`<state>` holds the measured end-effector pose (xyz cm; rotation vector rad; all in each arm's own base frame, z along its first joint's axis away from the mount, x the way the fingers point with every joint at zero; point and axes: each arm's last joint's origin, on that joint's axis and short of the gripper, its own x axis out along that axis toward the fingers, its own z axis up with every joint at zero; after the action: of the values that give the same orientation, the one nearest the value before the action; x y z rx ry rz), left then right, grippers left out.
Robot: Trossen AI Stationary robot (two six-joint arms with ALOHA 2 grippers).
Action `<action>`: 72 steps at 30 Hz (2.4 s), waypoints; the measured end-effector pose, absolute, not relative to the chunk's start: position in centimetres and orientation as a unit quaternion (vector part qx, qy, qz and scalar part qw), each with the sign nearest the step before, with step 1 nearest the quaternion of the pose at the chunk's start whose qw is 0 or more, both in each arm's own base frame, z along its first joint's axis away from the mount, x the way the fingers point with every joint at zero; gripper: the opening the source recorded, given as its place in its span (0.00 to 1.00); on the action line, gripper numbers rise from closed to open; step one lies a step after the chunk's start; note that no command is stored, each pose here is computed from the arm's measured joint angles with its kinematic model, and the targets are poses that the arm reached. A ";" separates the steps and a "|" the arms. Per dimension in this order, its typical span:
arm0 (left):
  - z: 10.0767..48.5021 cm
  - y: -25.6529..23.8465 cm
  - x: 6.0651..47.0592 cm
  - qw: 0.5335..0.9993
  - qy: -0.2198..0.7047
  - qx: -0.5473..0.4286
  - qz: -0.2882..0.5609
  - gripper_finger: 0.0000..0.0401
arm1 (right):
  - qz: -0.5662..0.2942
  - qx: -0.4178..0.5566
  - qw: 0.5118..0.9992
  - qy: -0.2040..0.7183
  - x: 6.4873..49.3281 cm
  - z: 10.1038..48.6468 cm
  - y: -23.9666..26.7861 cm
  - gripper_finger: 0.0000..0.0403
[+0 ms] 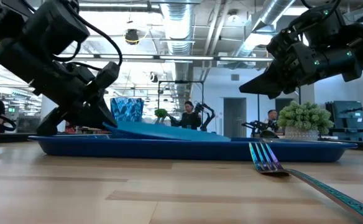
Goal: Pick and place plate/cup/fork/spoon on tray
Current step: Put the blue plate at the bottom of the blue cup on the blue serving tray, then put the blue fork between the black spoon and the blue plate on the blue serving tray
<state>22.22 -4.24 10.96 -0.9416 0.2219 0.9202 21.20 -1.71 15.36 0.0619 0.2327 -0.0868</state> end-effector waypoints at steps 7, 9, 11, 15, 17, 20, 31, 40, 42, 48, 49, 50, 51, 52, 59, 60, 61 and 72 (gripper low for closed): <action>10.9 -3.9 22.3 0.792 0.115 -0.420 0.428 0.11 | -0.043 0.031 0.992 0.116 21.2 15.4 -1.7 0.04; 10.9 -3.9 22.3 0.793 0.116 -0.417 0.428 0.11 | -0.043 0.031 0.992 0.116 21.2 15.4 -1.7 0.04; 10.9 -3.9 22.3 0.796 0.119 -0.412 0.427 0.11 | -0.043 0.031 0.992 0.116 21.2 15.4 -1.7 0.04; 10.9 -3.9 22.3 0.800 0.126 -0.406 0.425 0.11 | -0.043 0.031 0.992 0.116 21.2 15.4 -1.7 0.03; 10.9 -3.7 22.3 0.800 0.133 -0.404 0.423 0.11 | -0.043 0.031 0.992 0.116 21.2 15.4 -1.7 0.04; 10.9 -3.4 22.4 0.804 0.147 -0.395 0.420 0.11 | -0.043 0.031 0.992 0.116 21.2 15.4 -1.7 0.04; 12.8 -2.9 21.6 0.834 0.196 -0.338 0.390 0.11 | -0.043 0.031 0.992 0.116 21.2 15.4 -1.7 0.04; 16.1 -3.8 19.1 0.896 0.217 -0.270 0.278 0.04 | -0.044 0.042 0.992 0.111 21.3 15.5 -1.7 0.02; 16.0 -4.1 18.1 0.908 0.223 -0.257 0.245 0.01 | -0.042 0.043 0.993 0.106 21.5 15.8 -1.5 0.02; 15.2 -4.9 15.5 0.949 0.187 -0.225 0.121 0.00 | -0.059 0.039 0.994 0.088 22.3 16.8 0.4 0.02; 15.2 -5.1 15.1 0.955 0.174 -0.221 0.095 0.00 | -0.062 0.041 0.994 0.082 22.5 17.1 0.9 0.02; 15.1 -5.2 14.8 0.960 0.163 -0.217 0.069 0.00 | -0.067 0.043 0.994 0.077 22.6 17.4 1.4 0.02; 15.1 -5.4 14.4 0.964 0.153 -0.214 0.040 0.00 | -0.073 0.046 0.994 0.075 22.8 17.7 2.0 0.02; 15.1 -5.5 14.1 0.967 0.144 -0.210 0.014 0.00 | -0.077 0.047 0.993 0.076 23.0 18.0 2.6 0.01; 14.9 -6.2 12.1 0.976 0.098 -0.170 -0.091 0.00 | -0.128 0.075 0.977 0.155 24.3 20.4 7.5 0.02; 14.9 -6.2 12.0 0.977 0.100 -0.162 -0.094 0.00 | -0.138 0.081 0.972 0.171 24.5 20.6 8.3 0.02; 15.0 -6.2 11.9 0.978 0.099 -0.156 -0.101 0.00 | -0.145 0.088 0.968 0.184 24.7 20.9 9.0 0.02; 15.9 -6.4 11.1 0.963 0.071 -0.103 -0.238 0.00 | -0.200 0.155 0.918 0.305 29.4 21.2 16.6 0.02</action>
<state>11.11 -6.44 15.94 -0.2080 0.1443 -0.4811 29.42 16.64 21.23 0.3190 0.6273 -0.4110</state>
